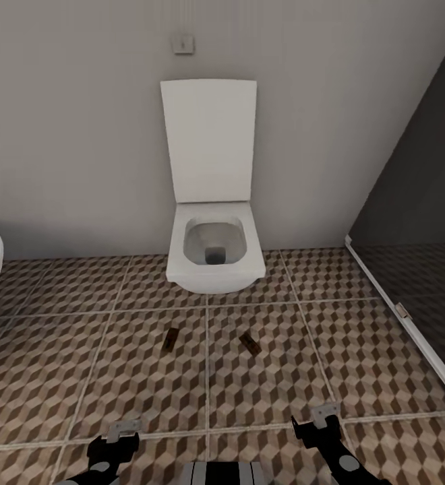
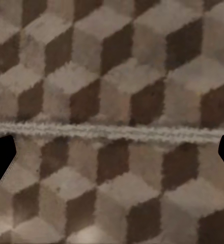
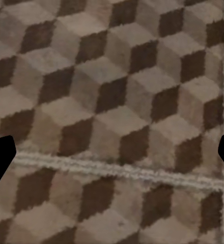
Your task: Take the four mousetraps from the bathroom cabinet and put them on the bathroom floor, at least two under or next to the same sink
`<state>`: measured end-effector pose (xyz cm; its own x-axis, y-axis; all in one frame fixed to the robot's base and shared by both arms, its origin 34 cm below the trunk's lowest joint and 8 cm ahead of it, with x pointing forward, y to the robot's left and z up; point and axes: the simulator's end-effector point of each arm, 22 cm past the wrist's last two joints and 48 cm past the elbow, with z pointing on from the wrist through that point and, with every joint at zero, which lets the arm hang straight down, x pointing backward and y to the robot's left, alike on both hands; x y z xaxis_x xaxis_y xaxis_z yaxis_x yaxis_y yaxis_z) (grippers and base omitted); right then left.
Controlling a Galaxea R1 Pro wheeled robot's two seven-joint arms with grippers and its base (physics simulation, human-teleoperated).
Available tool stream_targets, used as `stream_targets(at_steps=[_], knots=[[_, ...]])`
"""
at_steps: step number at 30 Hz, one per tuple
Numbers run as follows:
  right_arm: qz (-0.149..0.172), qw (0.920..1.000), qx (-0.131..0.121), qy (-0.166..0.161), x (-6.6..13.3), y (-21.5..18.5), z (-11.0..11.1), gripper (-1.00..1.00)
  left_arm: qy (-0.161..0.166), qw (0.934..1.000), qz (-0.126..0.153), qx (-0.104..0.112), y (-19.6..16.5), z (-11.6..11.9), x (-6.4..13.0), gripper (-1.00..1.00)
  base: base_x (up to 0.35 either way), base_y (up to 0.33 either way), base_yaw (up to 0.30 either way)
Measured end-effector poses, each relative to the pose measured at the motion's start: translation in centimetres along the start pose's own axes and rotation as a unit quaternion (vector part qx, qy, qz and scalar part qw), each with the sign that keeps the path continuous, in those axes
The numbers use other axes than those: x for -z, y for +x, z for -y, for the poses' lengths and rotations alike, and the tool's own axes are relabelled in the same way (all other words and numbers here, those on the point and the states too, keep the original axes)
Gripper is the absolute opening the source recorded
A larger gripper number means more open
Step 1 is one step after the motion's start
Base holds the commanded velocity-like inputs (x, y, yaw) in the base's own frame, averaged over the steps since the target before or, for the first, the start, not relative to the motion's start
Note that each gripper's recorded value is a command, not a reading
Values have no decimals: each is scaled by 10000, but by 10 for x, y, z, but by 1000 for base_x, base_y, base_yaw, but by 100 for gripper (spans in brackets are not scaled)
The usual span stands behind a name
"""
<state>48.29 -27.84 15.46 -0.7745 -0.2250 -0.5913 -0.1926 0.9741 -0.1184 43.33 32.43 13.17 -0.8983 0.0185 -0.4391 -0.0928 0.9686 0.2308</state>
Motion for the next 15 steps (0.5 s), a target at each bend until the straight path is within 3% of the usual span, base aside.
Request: stream_targets(at_steps=[8, 15], knots=[[17, 10000, -35, -45, 11, 8, 8, 100, 10, 9999, 154, 32, -12, -5, 6, 100, 0, 0, 0], [295, 9996, -37, -19, 21, 3, 12, 100, 8, 9996, 290, 66, -25, -7, 11, 100, 0, 0, 0]])
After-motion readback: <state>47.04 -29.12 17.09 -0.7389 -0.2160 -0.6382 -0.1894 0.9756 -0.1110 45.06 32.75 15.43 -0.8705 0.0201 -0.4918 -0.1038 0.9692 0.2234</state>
